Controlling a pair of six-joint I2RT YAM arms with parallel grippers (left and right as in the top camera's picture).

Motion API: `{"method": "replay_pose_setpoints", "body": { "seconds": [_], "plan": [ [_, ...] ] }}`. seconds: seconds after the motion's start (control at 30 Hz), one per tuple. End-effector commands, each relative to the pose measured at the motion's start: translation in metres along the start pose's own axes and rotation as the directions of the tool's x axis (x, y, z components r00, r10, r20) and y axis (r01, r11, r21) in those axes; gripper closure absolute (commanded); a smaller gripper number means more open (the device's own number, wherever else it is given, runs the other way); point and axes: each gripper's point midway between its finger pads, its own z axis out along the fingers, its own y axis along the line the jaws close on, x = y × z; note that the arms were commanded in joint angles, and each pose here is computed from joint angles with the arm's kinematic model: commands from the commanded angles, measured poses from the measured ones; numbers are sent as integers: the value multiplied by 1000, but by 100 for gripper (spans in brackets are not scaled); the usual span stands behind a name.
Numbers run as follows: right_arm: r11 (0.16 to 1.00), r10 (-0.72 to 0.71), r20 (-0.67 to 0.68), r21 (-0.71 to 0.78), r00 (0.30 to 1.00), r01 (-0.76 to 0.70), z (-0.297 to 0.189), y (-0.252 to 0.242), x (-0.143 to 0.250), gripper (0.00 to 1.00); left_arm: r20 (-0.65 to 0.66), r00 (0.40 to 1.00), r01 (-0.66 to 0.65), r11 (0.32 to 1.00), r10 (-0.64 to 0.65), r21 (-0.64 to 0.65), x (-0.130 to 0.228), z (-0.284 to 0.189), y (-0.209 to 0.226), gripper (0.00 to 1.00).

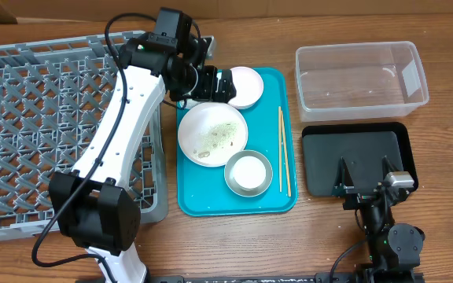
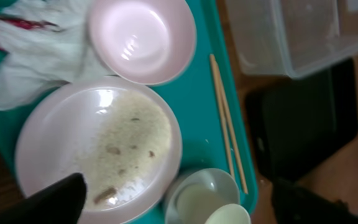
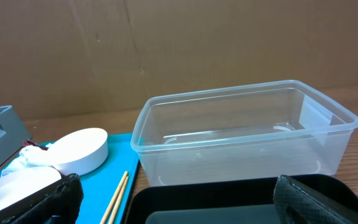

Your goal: Sort waste into correct bins and load items into the dishwasher

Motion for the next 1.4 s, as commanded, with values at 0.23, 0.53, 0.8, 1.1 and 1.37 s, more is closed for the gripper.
{"method": "replay_pose_setpoints", "body": {
  "seconds": [0.23,0.53,0.8,1.1,1.37],
  "plan": [
    [1000,-4,4,1,1000,4,0,0,2,0,-239,971,-1,997,19,77,57,34,-43,27],
    [1000,-4,4,1,1000,4,0,0,2,0,-282,958,-94,984,47,-153,84,51,-52,27],
    [1000,-4,4,1,1000,4,0,0,2,0,-323,946,-111,969,35,-221,105,53,-61,33],
    [1000,-4,4,1,1000,4,0,0,2,0,-409,912,-98,962,-15,-254,128,41,-54,38],
    [1000,-4,5,1,1000,4,0,0,2,0,-447,889,-50,947,-103,-317,134,15,-33,24]
  ]
}}
